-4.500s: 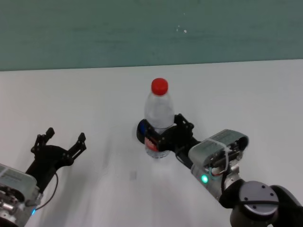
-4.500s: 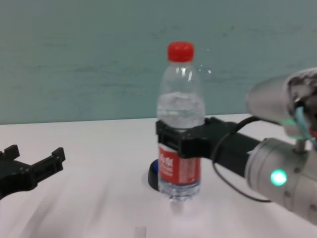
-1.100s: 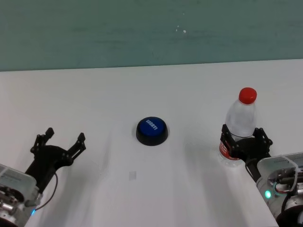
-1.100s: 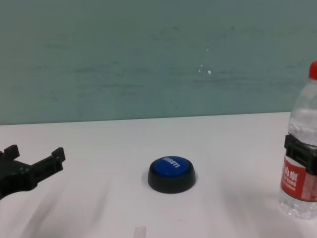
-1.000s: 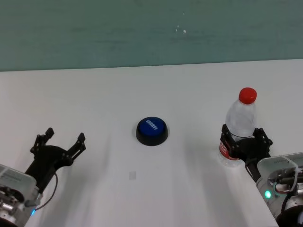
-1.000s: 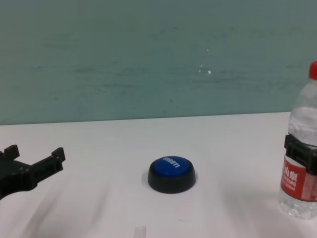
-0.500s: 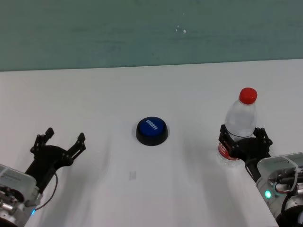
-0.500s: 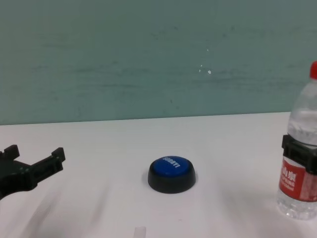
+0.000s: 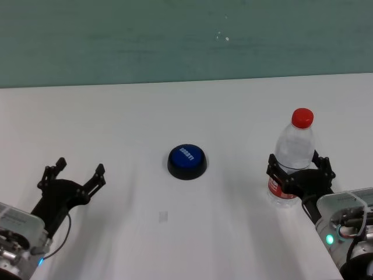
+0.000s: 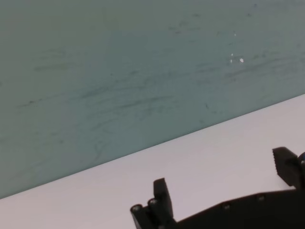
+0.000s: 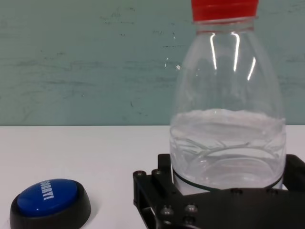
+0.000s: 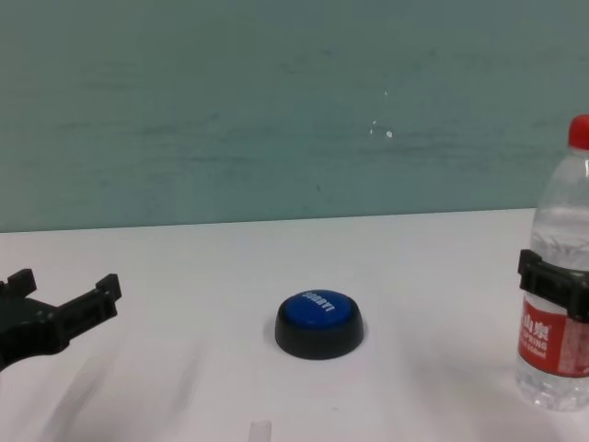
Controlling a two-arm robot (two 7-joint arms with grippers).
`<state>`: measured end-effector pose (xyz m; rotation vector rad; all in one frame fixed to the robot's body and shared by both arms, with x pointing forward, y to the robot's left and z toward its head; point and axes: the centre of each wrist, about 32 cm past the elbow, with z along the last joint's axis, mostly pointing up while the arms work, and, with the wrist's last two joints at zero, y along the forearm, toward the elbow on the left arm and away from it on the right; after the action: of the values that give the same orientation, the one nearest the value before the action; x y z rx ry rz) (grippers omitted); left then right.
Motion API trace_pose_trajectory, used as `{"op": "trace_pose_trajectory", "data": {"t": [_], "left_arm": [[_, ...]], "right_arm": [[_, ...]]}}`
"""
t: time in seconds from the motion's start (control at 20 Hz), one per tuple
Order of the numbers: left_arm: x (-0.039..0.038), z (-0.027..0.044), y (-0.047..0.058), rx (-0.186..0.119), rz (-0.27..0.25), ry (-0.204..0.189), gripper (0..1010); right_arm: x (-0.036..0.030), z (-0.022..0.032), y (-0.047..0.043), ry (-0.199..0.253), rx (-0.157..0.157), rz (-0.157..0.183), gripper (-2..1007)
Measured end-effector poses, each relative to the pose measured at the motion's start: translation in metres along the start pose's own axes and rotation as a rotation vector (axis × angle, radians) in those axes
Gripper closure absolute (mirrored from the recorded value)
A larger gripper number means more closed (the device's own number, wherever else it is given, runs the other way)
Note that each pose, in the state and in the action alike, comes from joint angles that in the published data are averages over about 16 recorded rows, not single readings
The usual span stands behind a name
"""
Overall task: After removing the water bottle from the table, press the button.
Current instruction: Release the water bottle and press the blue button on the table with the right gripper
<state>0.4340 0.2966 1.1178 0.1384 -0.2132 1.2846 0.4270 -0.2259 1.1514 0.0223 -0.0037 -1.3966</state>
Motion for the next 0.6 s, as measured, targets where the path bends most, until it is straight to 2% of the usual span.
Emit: {"op": "trace_pose_trajectory", "data": {"t": [0.6], "left_arm": [[0.0, 0.0, 0.0, 0.0, 0.0, 0.0, 7]], "right_arm": [[-0.0023, 0.0002, -0.0055, 0.004, 0.005, 0.003, 5]]}}
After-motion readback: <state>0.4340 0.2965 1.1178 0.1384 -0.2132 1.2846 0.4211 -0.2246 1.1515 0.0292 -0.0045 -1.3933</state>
